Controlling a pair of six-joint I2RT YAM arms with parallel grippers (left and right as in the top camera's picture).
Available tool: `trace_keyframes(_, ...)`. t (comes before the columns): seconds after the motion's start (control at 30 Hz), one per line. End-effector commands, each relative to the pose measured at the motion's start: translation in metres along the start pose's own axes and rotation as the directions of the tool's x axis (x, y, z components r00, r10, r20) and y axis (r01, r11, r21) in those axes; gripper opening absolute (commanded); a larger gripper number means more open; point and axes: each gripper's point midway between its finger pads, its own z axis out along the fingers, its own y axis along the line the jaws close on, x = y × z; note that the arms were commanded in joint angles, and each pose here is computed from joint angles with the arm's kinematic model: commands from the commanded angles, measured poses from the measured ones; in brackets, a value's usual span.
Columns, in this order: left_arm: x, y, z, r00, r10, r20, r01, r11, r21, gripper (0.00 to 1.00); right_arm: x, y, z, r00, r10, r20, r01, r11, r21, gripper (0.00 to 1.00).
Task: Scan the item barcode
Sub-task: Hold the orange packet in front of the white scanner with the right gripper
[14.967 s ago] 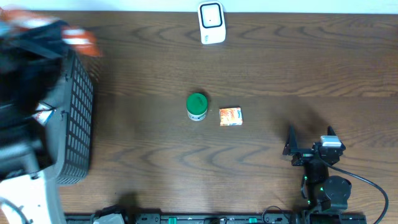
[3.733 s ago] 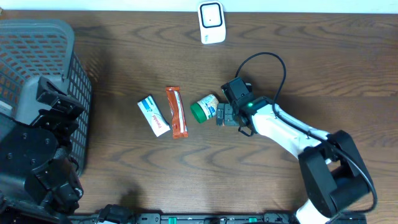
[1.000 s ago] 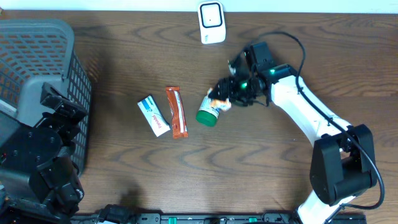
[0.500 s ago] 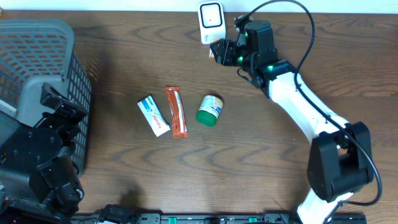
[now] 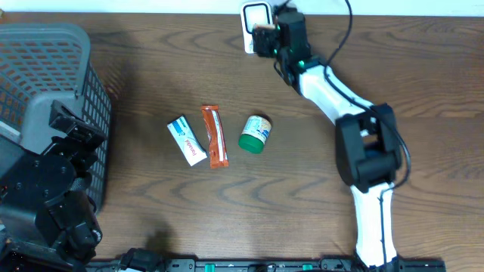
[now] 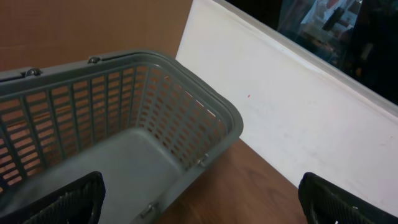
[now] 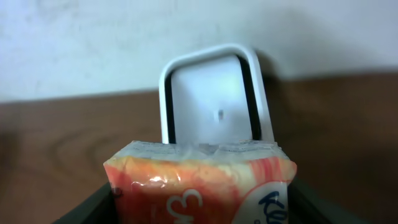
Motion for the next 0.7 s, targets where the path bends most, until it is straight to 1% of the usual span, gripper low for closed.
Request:
trace_keyframes(0.0,-0.001,0.003,0.001,1.000,0.018,0.008,-0.018,1.000,-0.018,1.00,-0.037,0.002,0.015,0.992,-0.064,0.109,0.059,0.997,0.040,0.63)
trace_keyframes(0.17,-0.001,0.003,0.001,1.000,0.018,0.008,-0.018,1.000,-0.018,0.99,-0.051,0.007,0.037,0.975,-0.135,0.177,0.129,0.990,0.049,0.64)
trace_keyframes(0.23,-0.001,0.003,0.001,1.000,0.018,0.008,-0.018,1.000,-0.018,1.00,-0.055,0.007,0.041,0.965,-0.163,0.205,0.155,0.986,0.053,0.65)
trace_keyframes(0.33,-0.001,0.003,0.001,1.000,0.018,0.008,-0.018,1.000,-0.018,1.00,-0.055,0.000,0.048,0.949,-0.196,0.248,0.176,0.979,0.101,0.68)
trace_keyframes(0.4,-0.001,0.003,0.001,1.000,0.018,0.008,-0.018,1.000,-0.018,1.00,-0.049,-0.006,0.053,0.947,-0.197,0.253,0.172,0.978,0.118,0.64)
trace_keyframes(0.5,-0.001,0.003,0.001,1.000,0.018,0.008,-0.018,1.000,-0.018,1.00,-0.035,-0.009,0.061,0.952,-0.198,0.234,0.176,0.978,0.113,0.63)
trace_keyframes(0.6,-0.001,0.003,0.001,1.000,0.018,0.008,-0.018,1.000,-0.018,1.00,-0.032,-0.004,0.062,0.952,-0.200,0.231,0.180,0.978,0.107,0.63)
trace_keyframes(0.67,-0.001,0.003,0.001,1.000,0.018,0.008,-0.018,1.000,-0.018,1.00,-0.041,0.005,0.057,0.946,-0.209,0.249,0.190,0.977,0.100,0.64)
